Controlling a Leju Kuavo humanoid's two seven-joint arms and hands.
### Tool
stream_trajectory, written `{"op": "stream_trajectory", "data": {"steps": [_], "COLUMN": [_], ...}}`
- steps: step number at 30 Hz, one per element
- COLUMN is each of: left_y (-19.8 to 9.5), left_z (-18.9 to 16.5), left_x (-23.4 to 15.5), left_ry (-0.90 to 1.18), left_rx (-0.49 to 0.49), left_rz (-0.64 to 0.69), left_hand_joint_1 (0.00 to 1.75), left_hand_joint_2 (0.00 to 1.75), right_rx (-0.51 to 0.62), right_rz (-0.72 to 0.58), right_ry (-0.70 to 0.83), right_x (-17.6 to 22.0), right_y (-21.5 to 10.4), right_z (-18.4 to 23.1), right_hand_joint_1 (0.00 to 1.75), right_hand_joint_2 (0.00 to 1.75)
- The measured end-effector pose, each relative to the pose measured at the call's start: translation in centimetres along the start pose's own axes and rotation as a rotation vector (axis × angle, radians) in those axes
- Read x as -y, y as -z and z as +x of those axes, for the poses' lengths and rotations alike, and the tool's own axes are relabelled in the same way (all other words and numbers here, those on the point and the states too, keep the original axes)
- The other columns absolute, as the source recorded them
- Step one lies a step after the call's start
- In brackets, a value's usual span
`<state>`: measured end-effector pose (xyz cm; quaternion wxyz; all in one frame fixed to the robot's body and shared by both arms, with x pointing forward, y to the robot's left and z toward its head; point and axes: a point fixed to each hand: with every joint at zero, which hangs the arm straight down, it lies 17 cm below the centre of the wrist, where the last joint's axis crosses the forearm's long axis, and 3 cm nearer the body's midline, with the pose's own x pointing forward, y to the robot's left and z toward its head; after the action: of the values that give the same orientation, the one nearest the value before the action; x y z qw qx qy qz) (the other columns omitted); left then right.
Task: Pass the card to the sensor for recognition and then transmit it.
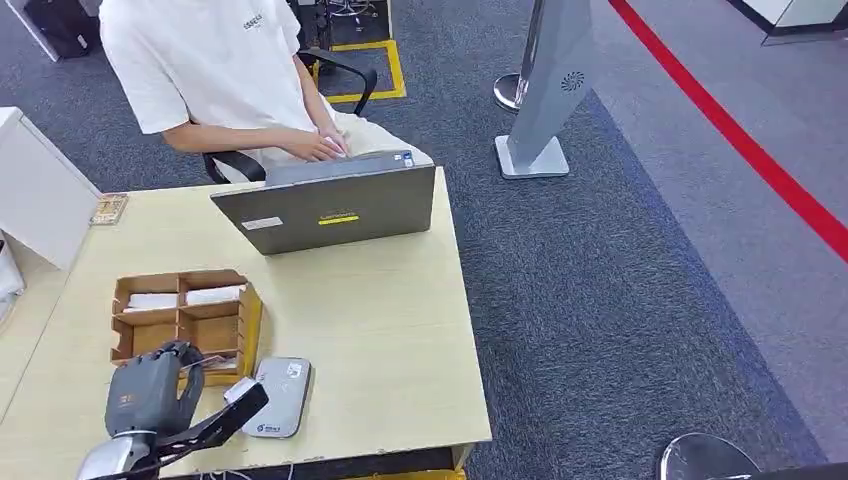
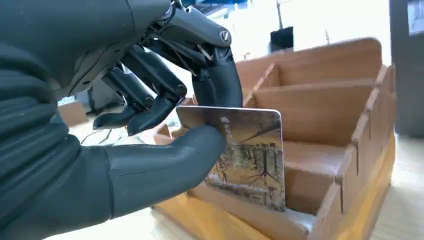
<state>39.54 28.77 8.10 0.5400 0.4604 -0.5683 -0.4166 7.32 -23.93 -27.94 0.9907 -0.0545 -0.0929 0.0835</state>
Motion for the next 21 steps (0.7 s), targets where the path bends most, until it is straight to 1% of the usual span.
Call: {"op": "stream_trajectory", "data": {"steps": [7,9,13,17,21], "left_y": [-0.3,-0.3,-0.1,0.2,0.7], "left_z": [0.7,1.2,3.6,6.4,8.9], "left_x": [-2.1,-2.9,-6.3,-9.8,-14.2], "left_ry": [0.018,0.026,0.095,0.142,0.154], "left_rx": [0.036,0.065,0.174,0.312,0.443], "left_rz": [0.035,0.055,0.118,0.169,0.240], "left_hand_joint_1": [1.75,1.75,1.75,1.75,1.75], "left_hand_joint_2": [1.75,1.75,1.75,1.75,1.75], "right_rx": [0.000,0.000,0.000,-0.008,-0.013], "right_rz": [0.006,0.006,0.006,0.010,0.013], "right_ry": [0.000,0.000,-0.002,-0.006,0.002], "right_x": [-0.5,-0.5,-0.5,-0.5,-0.6], "right_y": [-0.1,-0.1,-0.1,-0.1,-0.1], "right_z": [0.0,0.0,0.0,-0.1,-0.3], "right_hand_joint_1": [0.00,0.00,0.00,0.00,0.00], "right_hand_joint_2": [1.75,1.75,1.75,1.75,1.75]}}
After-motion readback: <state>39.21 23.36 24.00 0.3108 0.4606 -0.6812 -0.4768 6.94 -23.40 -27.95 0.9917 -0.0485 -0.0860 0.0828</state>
